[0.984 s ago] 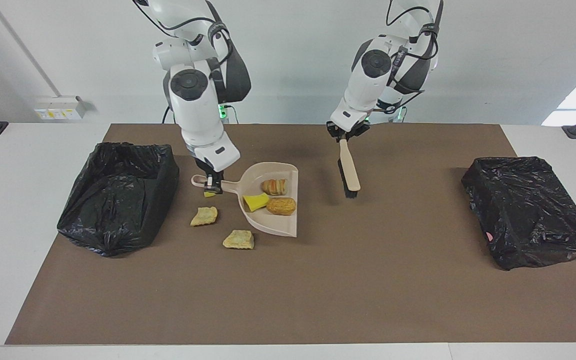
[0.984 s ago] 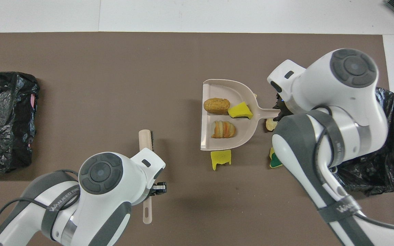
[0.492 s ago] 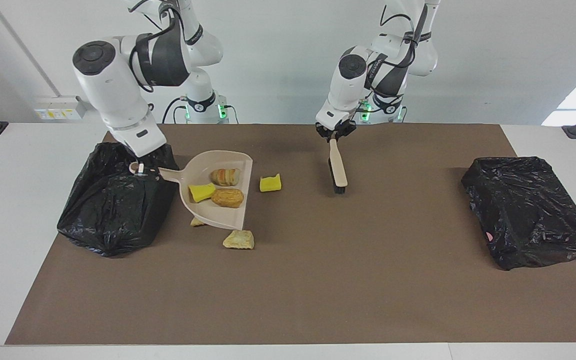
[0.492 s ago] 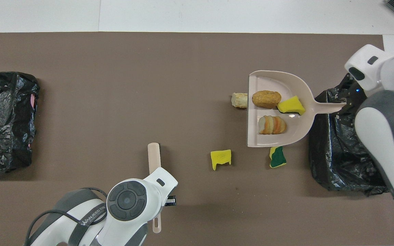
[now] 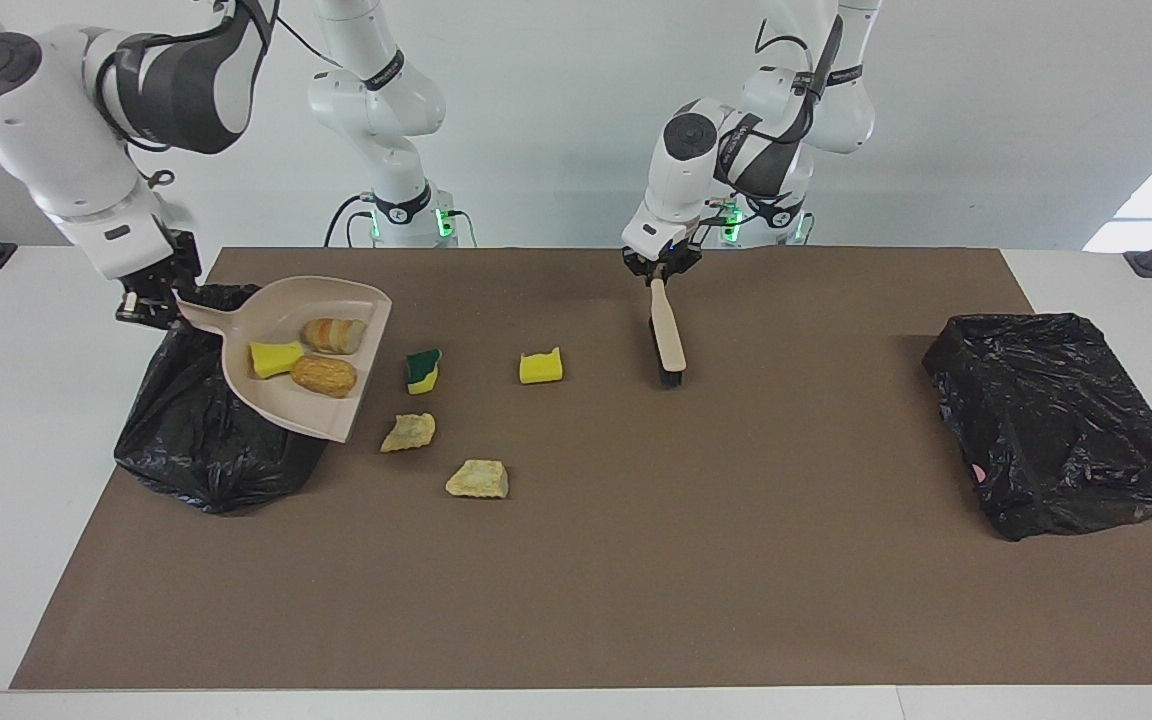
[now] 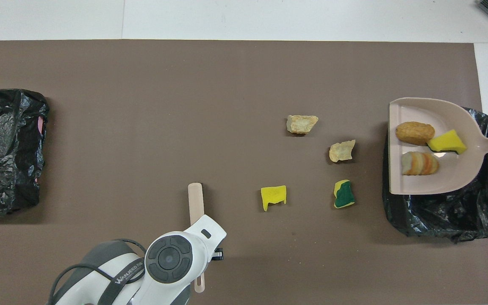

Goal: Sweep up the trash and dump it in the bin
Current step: 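Carry the loaded dustpan over the bin with the right gripper, then tilt the dustpan to dump debris into the bin with the right gripper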

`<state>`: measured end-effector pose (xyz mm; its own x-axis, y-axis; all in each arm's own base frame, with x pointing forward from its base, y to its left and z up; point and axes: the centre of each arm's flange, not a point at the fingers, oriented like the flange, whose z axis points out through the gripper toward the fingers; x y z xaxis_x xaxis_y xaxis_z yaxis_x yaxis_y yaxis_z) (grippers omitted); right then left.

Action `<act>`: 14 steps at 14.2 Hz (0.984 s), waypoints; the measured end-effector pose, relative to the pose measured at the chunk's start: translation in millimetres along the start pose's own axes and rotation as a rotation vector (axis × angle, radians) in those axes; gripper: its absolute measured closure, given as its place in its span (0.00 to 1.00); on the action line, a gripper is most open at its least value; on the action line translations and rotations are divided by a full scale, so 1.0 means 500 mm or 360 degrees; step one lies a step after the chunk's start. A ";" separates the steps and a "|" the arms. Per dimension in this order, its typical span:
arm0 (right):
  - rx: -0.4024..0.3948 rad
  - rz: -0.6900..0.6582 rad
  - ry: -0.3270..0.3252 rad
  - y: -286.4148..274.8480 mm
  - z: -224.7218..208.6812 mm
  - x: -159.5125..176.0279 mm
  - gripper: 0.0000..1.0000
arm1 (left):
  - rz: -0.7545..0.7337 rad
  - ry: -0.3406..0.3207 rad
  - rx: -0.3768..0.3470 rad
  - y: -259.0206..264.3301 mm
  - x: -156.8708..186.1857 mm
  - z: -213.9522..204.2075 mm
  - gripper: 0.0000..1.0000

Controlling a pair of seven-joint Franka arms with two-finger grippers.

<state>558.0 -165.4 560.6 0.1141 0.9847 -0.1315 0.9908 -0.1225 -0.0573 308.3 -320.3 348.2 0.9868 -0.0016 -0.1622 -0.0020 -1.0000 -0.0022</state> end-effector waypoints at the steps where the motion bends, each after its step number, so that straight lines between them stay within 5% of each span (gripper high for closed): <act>1: 0.0009 0.0012 -0.0063 -0.006 0.003 -0.038 0.67 | 0.0004 -0.0001 0.0003 0.000 0.001 0.003 0.74; 5: 0.0059 0.0064 -0.0313 -0.030 0.004 -0.130 0.67 | 0.0043 -0.0002 0.0009 -0.002 0.003 0.006 0.74; 7: 0.0061 0.0059 -0.0452 -0.041 0.003 -0.153 0.67 | 0.0050 0.0003 0.0005 -0.002 0.006 0.006 0.57; 11: 0.0084 0.0087 -0.0650 -0.060 0.000 -0.162 0.67 | 0.0040 0.0005 -0.0006 -0.011 0.024 0.004 0.07; 14: 0.0095 0.0100 -0.0716 -0.059 -0.002 -0.152 0.67 | -0.0044 0.0032 -0.0046 -0.037 0.069 -0.022 0.00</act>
<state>520.0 -236.7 573.3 0.1180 0.8251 -0.5526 0.9755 -0.2003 -0.0907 344.4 -301.7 353.7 0.9894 0.0265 -0.1425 0.0300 -0.9993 0.0218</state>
